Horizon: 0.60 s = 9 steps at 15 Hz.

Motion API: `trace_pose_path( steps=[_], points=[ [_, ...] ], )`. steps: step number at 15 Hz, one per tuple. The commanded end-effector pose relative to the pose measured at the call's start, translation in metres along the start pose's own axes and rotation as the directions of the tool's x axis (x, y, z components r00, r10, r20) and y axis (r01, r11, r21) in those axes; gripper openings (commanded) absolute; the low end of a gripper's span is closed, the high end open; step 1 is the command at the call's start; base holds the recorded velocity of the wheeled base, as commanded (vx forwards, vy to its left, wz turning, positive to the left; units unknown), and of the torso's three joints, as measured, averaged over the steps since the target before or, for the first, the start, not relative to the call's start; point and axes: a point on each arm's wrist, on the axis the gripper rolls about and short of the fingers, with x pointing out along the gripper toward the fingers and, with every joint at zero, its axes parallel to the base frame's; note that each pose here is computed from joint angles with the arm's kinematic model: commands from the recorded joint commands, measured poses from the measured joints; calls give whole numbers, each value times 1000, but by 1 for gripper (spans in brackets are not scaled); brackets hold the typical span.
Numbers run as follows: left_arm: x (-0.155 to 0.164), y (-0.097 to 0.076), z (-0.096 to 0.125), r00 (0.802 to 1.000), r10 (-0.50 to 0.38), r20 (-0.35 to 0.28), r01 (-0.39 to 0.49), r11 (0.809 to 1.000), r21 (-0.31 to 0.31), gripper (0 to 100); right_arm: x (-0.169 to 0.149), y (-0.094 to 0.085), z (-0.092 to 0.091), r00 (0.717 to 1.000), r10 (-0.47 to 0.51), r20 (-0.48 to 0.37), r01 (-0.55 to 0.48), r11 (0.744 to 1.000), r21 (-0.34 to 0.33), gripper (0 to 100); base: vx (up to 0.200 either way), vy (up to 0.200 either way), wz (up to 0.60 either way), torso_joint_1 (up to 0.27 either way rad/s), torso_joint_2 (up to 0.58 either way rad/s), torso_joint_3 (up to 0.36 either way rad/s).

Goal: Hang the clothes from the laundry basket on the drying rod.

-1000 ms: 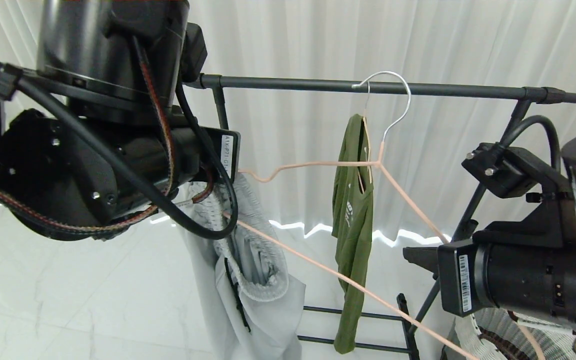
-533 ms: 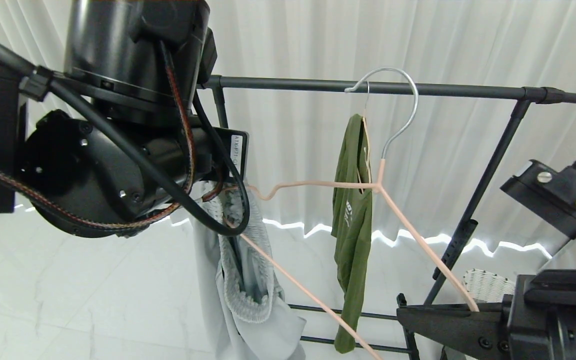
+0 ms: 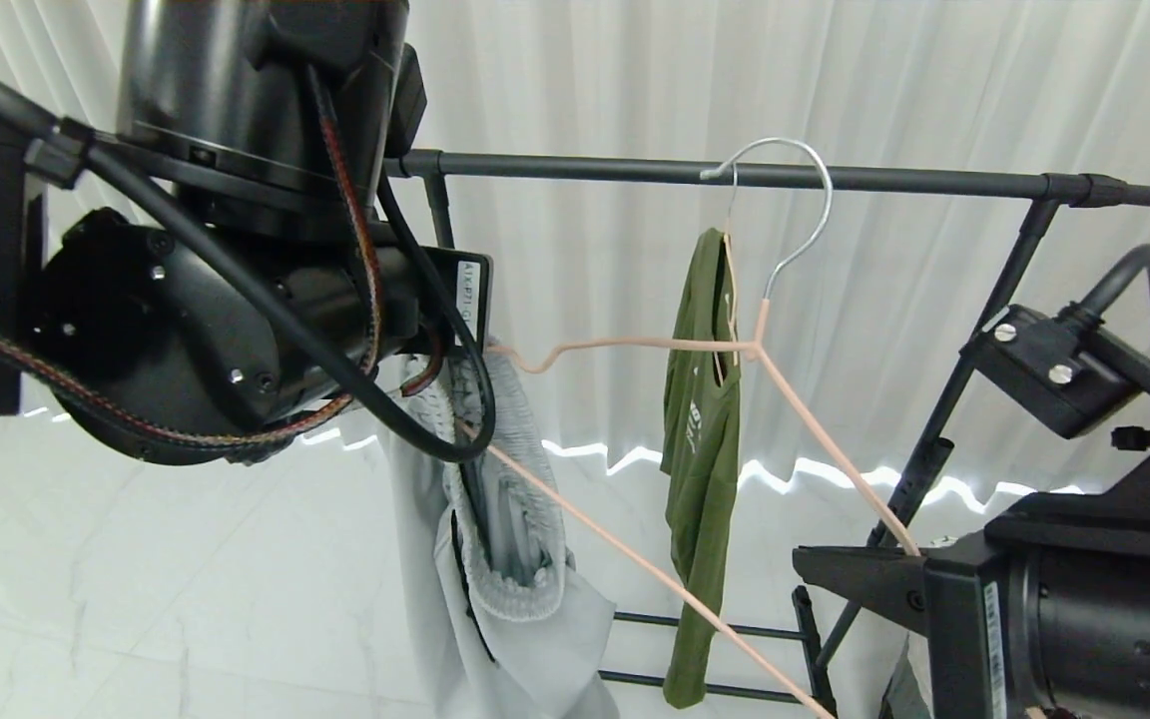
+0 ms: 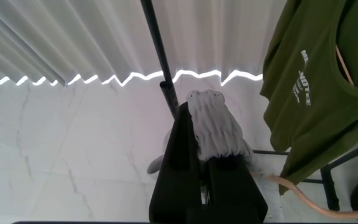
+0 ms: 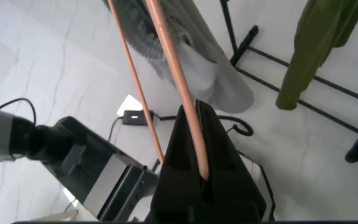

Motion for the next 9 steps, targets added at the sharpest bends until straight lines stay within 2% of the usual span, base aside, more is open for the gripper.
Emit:
trace_pose_path(
  steps=[1, 6, 9],
  points=[
    [-4, -2, 1, 1000, -15, 6, 15, 1000, -5, 0, 11, 0, 3, 1000, -20, 20, 20, 1000, 13, 0, 0, 0, 0, 0, 0, 0],
    [-21, -18, 2, 995, -96, 29, 97, 995, -39, 0, 27, 5, 6, 999, -8, 51, 7, 1000, 20, 0, 0, 0, 0, 0, 0, 0],
    [-30, -25, 5, 990, -137, 44, 140, 989, -56, 0, 28, 5, 3, 999, -5, 43, 6, 1000, -23, 0, 0, 0, 0, 0, 0, 0]
  ],
)
